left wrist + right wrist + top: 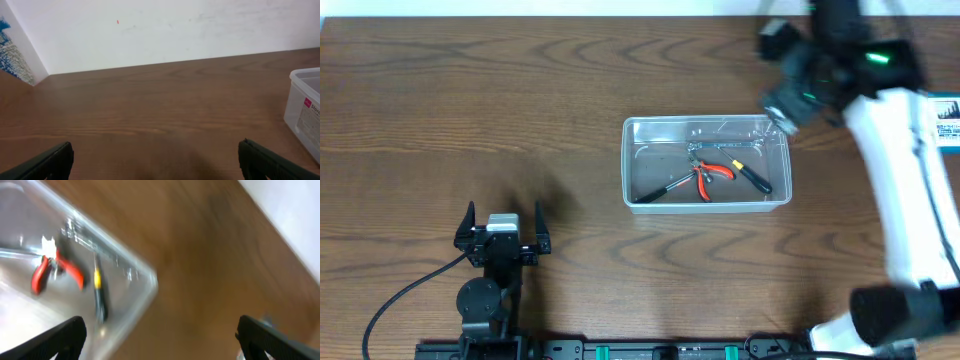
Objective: Pack container
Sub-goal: 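Withdraw the right gripper up and right away from the container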
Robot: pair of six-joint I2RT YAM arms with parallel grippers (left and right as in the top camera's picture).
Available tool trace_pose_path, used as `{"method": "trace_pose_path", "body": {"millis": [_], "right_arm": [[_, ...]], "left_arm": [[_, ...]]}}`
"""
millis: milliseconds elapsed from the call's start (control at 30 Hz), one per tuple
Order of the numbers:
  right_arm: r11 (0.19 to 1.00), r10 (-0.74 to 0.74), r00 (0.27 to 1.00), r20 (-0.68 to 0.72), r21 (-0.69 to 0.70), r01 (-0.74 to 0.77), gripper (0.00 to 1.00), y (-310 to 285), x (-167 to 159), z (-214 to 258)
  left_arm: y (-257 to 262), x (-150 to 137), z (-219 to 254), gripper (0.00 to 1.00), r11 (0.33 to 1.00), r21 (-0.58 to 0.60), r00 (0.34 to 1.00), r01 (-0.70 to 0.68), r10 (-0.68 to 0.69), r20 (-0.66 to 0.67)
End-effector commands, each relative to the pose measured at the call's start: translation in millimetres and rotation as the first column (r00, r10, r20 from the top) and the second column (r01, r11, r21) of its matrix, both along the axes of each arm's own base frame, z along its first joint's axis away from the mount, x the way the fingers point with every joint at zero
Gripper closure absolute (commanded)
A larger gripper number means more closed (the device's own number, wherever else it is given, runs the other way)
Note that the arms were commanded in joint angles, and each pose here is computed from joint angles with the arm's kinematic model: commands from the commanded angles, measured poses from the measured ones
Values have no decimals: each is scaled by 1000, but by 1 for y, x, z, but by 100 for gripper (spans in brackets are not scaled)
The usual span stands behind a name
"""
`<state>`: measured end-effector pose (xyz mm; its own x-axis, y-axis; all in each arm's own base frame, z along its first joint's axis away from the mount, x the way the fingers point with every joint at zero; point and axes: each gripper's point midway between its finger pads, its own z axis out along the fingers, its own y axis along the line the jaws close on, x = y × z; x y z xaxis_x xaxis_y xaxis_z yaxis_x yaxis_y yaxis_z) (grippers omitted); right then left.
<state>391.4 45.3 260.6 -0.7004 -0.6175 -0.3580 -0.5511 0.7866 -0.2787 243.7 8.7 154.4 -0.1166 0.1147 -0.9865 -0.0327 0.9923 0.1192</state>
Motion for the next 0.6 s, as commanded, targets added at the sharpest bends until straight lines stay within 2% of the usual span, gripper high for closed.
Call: {"method": "trace_pose_path", "body": {"millis": [0,100,167,233,333,467,567], "right_arm": [[990,-63,996,-59,125,70,1,4,-34,14],[979,-62,988,-143,184,88,1,9,-57,12],[974,-120,982,-149,173,145,1,2,-57,11],[959,-236,964,-121,130,251,1,-16,-50,11],[877,-471,882,-17,95,470,1,-60,-33,20],[805,-576,815,63,217,552,1,-108,-9,33],[721,-648,761,31,347,600,1,-152,1,35]], "left_arm": [[1,0,-18,2,1000,-5,999,-5,4,-42],[1,0,-18,2,1000,-5,999,-5,4,-42],[1,0,-18,2,1000,-5,999,-5,4,-42],[1,0,-18,2,1000,-5,999,-5,4,-42],[1,0,-18,2,1000,-5,999,-5,4,-42],[1,0,-18,2,1000,-5,999,-5,4,-42],[1,0,-18,2,1000,-5,999,-5,4,-42]]}}
